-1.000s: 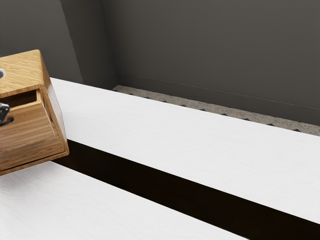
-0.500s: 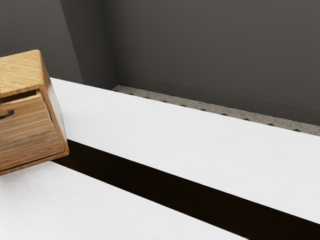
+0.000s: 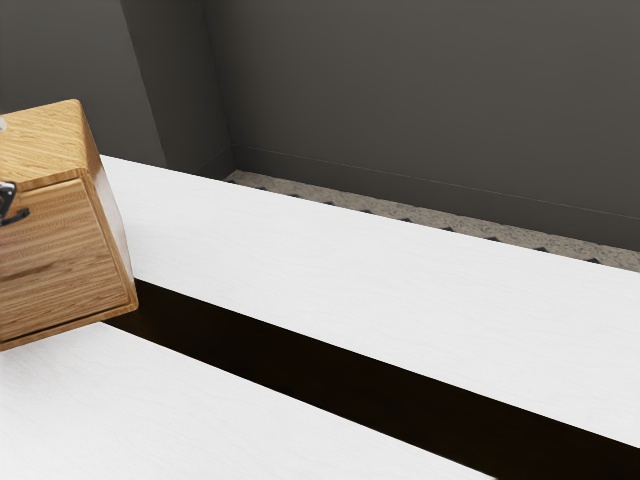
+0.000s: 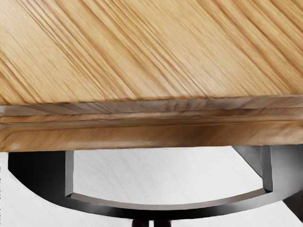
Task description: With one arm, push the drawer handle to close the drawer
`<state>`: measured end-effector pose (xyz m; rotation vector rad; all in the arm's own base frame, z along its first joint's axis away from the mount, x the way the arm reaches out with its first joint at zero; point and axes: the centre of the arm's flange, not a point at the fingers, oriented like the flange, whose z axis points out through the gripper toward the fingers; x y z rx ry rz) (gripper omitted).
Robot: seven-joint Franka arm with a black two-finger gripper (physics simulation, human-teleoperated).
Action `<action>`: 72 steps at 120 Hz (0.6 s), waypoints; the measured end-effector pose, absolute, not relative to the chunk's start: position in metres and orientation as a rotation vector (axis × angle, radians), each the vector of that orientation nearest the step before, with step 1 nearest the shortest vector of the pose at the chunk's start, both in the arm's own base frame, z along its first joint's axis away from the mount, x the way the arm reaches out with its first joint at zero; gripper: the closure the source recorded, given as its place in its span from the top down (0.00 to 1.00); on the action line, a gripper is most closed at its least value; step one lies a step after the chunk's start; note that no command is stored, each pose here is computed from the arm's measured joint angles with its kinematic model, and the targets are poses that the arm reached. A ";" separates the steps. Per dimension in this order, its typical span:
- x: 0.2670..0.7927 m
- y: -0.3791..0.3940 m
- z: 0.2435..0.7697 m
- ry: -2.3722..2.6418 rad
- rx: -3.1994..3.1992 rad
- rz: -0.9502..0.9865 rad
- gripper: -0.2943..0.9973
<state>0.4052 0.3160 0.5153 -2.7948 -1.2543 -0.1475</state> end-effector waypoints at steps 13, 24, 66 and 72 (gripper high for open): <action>0.407 0.327 0.514 -1.271 -2.799 -0.152 0.16; 0.408 0.330 0.514 -1.275 -2.807 -0.151 0.16; 0.386 0.193 0.668 -1.093 -2.779 -0.375 0.33; 0.371 0.160 0.723 -1.066 -2.812 -0.410 0.41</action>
